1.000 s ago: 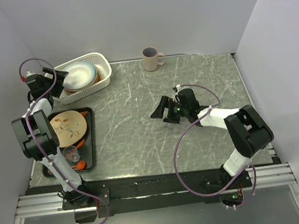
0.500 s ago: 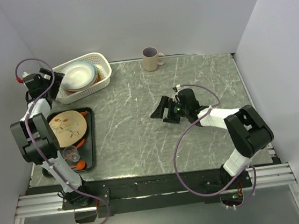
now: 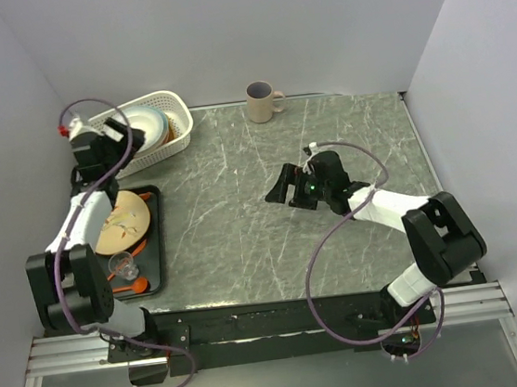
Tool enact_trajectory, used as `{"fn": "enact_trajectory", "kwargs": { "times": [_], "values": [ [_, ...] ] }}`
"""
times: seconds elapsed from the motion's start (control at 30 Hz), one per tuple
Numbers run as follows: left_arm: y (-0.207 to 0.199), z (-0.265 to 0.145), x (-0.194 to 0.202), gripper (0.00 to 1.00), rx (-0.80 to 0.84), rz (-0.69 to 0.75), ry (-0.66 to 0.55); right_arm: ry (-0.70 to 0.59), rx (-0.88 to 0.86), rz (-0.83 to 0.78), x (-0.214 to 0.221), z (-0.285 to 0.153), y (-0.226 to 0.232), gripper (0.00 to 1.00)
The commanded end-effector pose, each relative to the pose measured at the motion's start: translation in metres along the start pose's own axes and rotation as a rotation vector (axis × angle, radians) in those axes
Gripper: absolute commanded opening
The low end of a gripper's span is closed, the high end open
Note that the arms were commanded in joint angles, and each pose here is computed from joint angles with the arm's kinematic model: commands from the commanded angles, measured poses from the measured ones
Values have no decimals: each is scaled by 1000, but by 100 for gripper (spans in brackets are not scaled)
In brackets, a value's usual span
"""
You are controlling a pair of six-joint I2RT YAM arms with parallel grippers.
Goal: Place the plates into the plastic bin on the countertop
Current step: Reset both arms
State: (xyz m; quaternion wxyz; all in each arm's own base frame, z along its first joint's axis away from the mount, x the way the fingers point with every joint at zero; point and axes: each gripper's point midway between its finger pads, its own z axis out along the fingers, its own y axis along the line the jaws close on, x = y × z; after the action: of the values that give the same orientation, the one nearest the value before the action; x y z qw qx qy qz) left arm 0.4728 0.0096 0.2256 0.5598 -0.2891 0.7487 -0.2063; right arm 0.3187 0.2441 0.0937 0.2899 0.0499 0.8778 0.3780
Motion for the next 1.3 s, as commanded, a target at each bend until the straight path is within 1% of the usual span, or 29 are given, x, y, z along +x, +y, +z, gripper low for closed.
{"fn": "enact_trajectory", "kwargs": {
  "times": [0.0, 0.07, 0.1, 0.17, 0.23, 0.27, 0.3, 0.33, 0.4, 0.43, 0.5, 0.53, 0.57, 0.63, 0.73, 0.87, 1.13, 1.2, 1.27],
  "values": [
    [-22, -16, 24, 99, 18, 130, 17, -92, 72, -103, -21, -21, 2, 100],
    [-35, -22, 54, 99, 47, 171, 71, -105, 102, -126, -23, -31, 0, 100],
    [-39, -24, 61, 99, 60, 186, 84, -126, 124, -133, -26, -34, -3, 100],
    [-40, -30, 88, 99, 75, 222, 136, -136, 152, -147, -25, -44, -7, 100],
    [-35, -33, 98, 99, 52, 247, 133, -166, 186, -153, -28, -53, -11, 100],
    [-32, -37, 115, 99, 51, 263, 164, -173, 197, -155, -28, -56, -14, 100],
    [-32, -40, 119, 99, 53, 273, 166, -189, 198, -158, -28, -61, -14, 100],
    [-27, -44, 132, 99, 45, 287, 185, -204, 219, -155, -29, -65, -17, 100],
    [-28, -51, 141, 99, 55, 289, 191, -220, 230, -155, -28, -72, -20, 100],
    [-24, -55, 154, 99, 56, 292, 214, -231, 243, -157, -29, -75, -22, 100],
    [-27, -61, 159, 99, 66, 286, 205, -243, 263, -160, -27, -81, -26, 100],
    [-23, -66, 169, 99, 64, 281, 222, -250, 273, -161, -28, -83, -28, 100],
    [-30, -69, 169, 99, 94, 273, 210, -267, 289, -159, -29, -87, -30, 100],
    [-29, -76, 177, 99, 105, 267, 217, -284, 303, -159, -28, -93, -33, 100],
    [-38, -82, 176, 99, 144, 257, 209, -305, 320, -157, -29, -99, -37, 100],
    [-43, -85, 169, 99, 145, 256, 181, -314, 334, -157, -30, -101, -39, 100],
    [-43, -93, 158, 99, 137, 250, 150, -312, 312, -181, -38, -94, -31, 100],
    [-43, -96, 161, 99, 155, 257, 156, -311, 288, -197, -42, -89, -26, 100],
    [-40, -97, 159, 99, 137, 260, 151, -306, 276, -201, -45, -85, -22, 100]
  ]
}}
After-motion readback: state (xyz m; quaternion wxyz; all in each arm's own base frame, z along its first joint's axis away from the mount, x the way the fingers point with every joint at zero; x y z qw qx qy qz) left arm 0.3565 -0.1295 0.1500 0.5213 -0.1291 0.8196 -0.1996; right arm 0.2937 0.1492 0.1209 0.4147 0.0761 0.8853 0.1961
